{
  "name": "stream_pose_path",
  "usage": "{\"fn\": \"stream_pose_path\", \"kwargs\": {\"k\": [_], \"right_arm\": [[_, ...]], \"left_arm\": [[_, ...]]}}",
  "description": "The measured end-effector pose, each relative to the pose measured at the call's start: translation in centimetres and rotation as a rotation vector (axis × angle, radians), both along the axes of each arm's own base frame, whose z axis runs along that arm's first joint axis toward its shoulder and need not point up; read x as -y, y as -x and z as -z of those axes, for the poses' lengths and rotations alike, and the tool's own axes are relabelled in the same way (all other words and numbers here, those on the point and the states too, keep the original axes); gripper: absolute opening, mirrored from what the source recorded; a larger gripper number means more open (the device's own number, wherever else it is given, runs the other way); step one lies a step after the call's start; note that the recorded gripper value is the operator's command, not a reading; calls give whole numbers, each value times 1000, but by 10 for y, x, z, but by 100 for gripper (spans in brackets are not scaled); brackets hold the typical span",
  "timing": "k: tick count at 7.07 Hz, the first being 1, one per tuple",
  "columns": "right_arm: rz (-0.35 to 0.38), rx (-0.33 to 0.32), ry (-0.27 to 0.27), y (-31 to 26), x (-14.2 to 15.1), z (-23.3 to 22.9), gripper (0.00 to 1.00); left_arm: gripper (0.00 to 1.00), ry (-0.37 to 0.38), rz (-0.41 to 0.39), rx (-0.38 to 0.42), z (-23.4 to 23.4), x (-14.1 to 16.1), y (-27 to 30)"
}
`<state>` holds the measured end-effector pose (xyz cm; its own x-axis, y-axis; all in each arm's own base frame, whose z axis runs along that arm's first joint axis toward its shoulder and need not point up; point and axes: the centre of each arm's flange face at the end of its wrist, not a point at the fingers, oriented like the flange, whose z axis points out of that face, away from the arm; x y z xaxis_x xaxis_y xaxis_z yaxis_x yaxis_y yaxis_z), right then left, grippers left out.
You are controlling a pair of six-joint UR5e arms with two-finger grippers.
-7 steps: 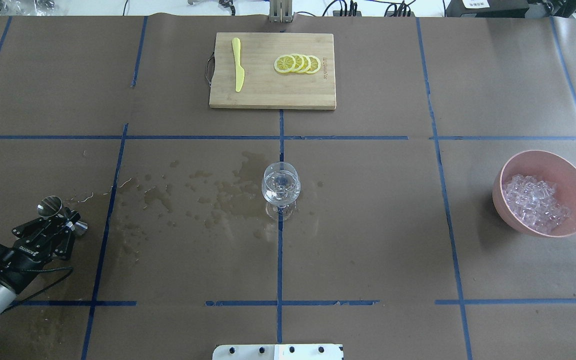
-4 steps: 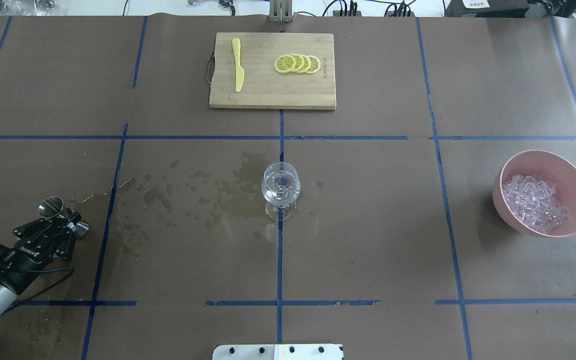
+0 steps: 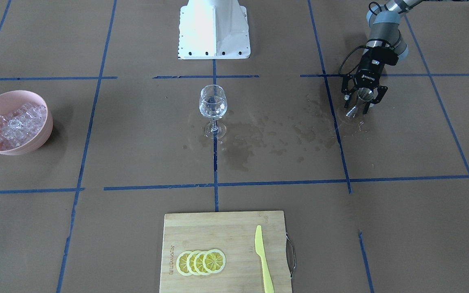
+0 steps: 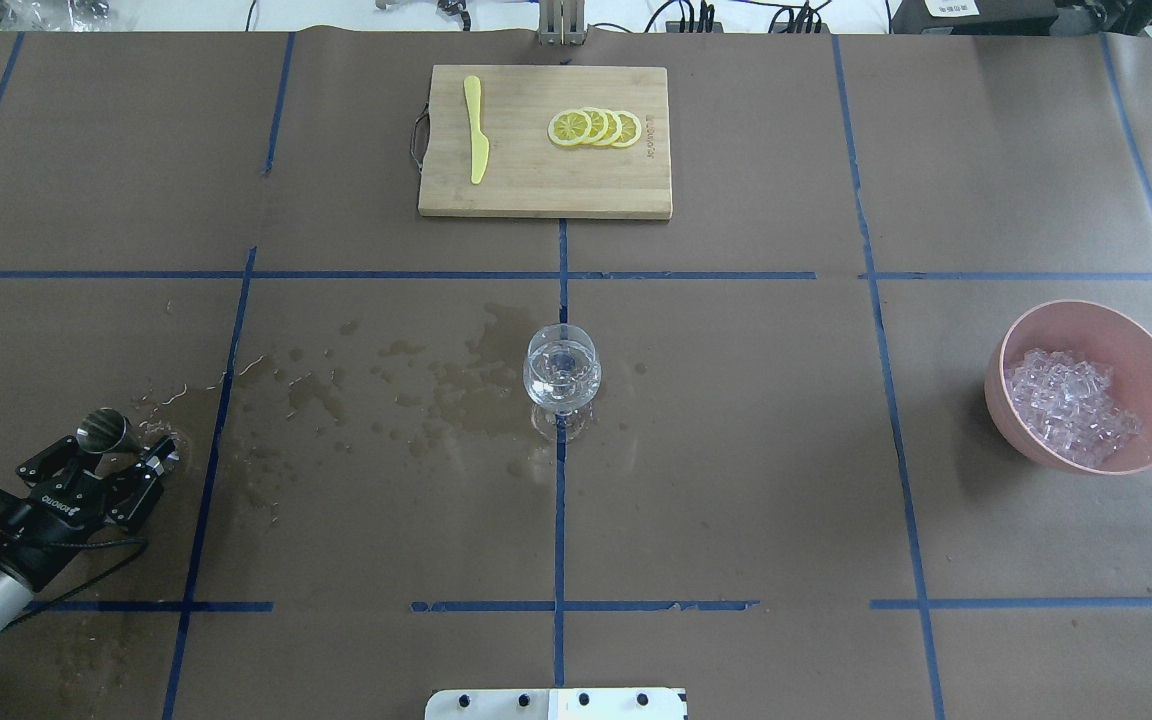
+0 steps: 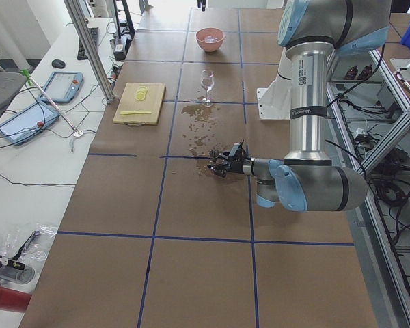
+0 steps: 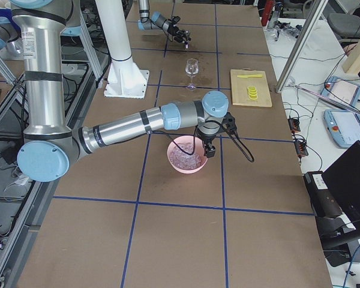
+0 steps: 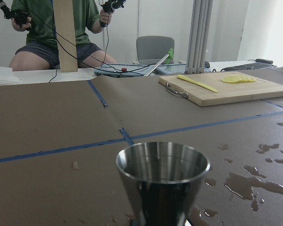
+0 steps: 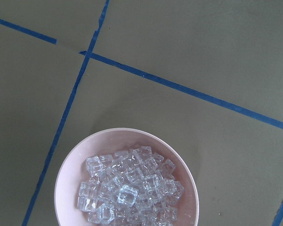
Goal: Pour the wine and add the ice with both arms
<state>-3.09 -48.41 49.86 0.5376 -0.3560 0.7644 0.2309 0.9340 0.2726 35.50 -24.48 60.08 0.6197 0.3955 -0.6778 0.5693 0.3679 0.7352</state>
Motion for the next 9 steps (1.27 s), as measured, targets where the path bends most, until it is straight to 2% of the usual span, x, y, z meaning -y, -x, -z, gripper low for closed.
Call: {"fn": "stream_pose_path", "kwargs": {"k": [2, 4, 6, 7, 9], "right_arm": [[0, 0, 0, 0, 0, 0, 100], [-8, 0, 10, 0, -1, 1, 100], [-17, -18, 25, 5, -1, 2, 100], [-27, -43, 54, 15, -1, 2, 100], [-43, -81, 139, 47, -6, 2, 100]], "left_arm": [[96, 4, -96, 28, -8, -7, 11], [96, 15, -272, 63, 4, -23, 45], [99, 55, -471, 172, 14, -40, 85], [99, 85, -520, 212, 10, -41, 106], [99, 160, -553, 251, -9, -29, 144]]}}
